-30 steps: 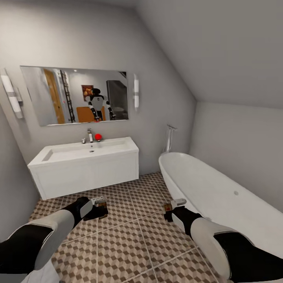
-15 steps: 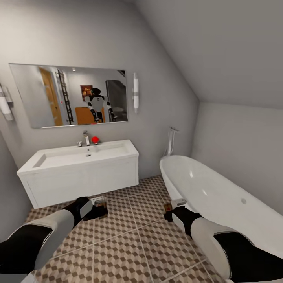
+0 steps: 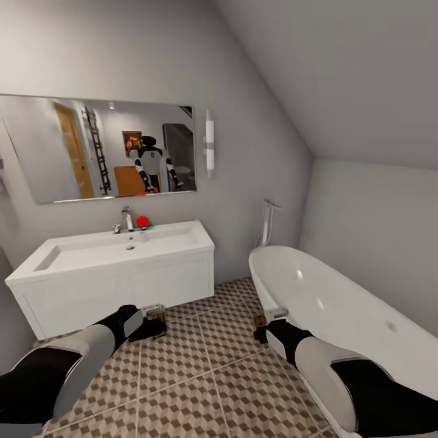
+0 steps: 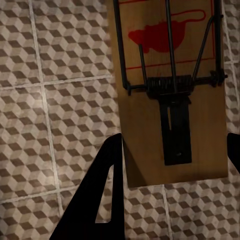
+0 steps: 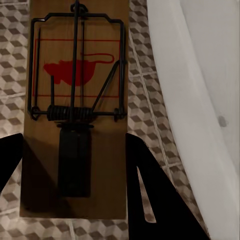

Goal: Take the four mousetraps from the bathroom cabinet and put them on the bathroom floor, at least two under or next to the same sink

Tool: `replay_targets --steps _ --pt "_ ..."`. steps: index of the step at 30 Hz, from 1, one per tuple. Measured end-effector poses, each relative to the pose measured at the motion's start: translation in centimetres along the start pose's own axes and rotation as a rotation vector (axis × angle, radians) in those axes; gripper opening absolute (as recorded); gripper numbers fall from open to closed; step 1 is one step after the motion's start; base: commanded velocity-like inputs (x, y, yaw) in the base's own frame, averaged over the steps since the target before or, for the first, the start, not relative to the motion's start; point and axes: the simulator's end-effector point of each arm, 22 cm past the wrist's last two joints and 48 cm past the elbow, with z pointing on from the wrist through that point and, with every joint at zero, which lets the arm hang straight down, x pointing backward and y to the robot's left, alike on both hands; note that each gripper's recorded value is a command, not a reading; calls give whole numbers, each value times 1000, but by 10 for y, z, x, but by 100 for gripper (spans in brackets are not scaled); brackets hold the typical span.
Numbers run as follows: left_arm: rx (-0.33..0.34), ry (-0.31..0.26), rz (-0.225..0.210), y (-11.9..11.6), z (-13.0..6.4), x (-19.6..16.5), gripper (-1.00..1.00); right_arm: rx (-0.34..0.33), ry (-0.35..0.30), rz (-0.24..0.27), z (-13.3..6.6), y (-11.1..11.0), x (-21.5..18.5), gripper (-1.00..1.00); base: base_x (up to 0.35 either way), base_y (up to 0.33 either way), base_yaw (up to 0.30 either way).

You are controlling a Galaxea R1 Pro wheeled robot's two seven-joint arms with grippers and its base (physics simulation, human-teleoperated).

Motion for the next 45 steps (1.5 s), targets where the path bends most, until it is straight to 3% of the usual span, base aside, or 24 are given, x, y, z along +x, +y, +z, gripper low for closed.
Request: replay_targets --steps 27,45 --pt "0 -10 0 0 0 -2 -100 9 12 0 1 -2 5 -100 322 0 242" --pt "-1 -12 0 1 0 -3 -100 10 11 2 1 -3 5 -100 322 0 21"
